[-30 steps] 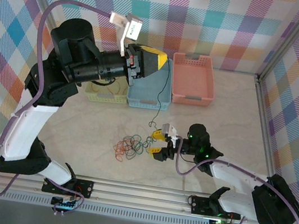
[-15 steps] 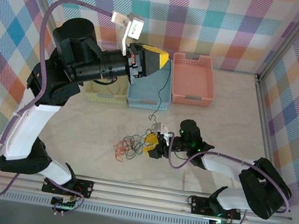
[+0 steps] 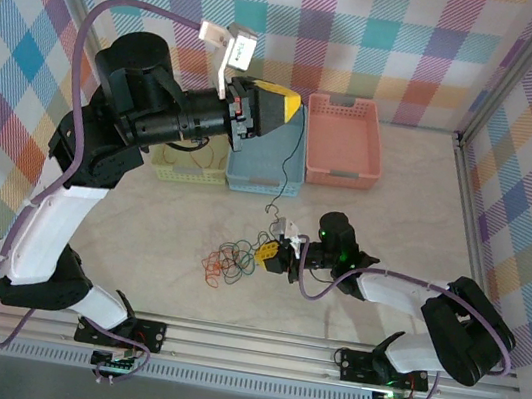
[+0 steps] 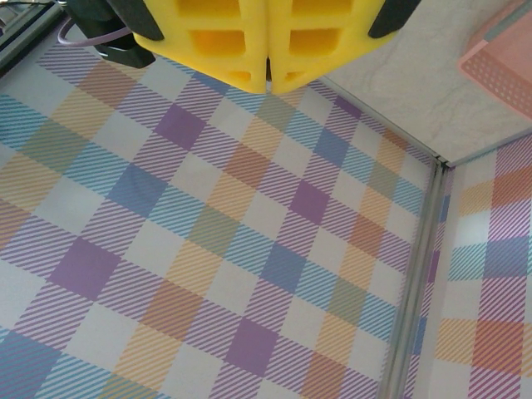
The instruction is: Untangle the cables
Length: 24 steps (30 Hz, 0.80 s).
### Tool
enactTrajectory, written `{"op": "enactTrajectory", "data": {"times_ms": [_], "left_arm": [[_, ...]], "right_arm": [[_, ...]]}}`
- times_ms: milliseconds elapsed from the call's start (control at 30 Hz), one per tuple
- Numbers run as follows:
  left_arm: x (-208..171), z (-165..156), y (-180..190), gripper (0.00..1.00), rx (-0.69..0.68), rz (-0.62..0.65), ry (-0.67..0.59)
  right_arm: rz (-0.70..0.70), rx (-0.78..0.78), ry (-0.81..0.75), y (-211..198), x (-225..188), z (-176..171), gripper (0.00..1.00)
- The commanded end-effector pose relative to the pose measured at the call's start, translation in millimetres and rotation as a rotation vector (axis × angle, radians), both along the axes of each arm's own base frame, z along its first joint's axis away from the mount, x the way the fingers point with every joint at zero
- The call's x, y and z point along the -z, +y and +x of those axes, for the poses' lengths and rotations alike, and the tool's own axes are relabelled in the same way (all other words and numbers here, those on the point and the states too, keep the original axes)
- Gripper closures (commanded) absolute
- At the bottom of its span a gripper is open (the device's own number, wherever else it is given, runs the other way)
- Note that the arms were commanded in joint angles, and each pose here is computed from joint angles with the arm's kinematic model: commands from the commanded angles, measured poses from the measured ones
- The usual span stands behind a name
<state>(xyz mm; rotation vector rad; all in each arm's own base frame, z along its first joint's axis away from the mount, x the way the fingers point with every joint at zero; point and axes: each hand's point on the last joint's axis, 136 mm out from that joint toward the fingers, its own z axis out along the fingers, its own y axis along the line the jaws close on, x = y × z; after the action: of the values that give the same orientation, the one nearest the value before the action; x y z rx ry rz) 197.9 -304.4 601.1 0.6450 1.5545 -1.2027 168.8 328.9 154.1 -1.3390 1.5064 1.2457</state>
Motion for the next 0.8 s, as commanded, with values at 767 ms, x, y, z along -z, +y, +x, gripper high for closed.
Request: {"op": "enactTrajectory", "data": {"times_ms": [767], "left_arm": [[-48, -40, 52, 1.0, -0.027, -0.099, -0.131]], "right_arm": [[-0.105, 0.087, -0.035, 1, 18, 26, 1.0]]}}
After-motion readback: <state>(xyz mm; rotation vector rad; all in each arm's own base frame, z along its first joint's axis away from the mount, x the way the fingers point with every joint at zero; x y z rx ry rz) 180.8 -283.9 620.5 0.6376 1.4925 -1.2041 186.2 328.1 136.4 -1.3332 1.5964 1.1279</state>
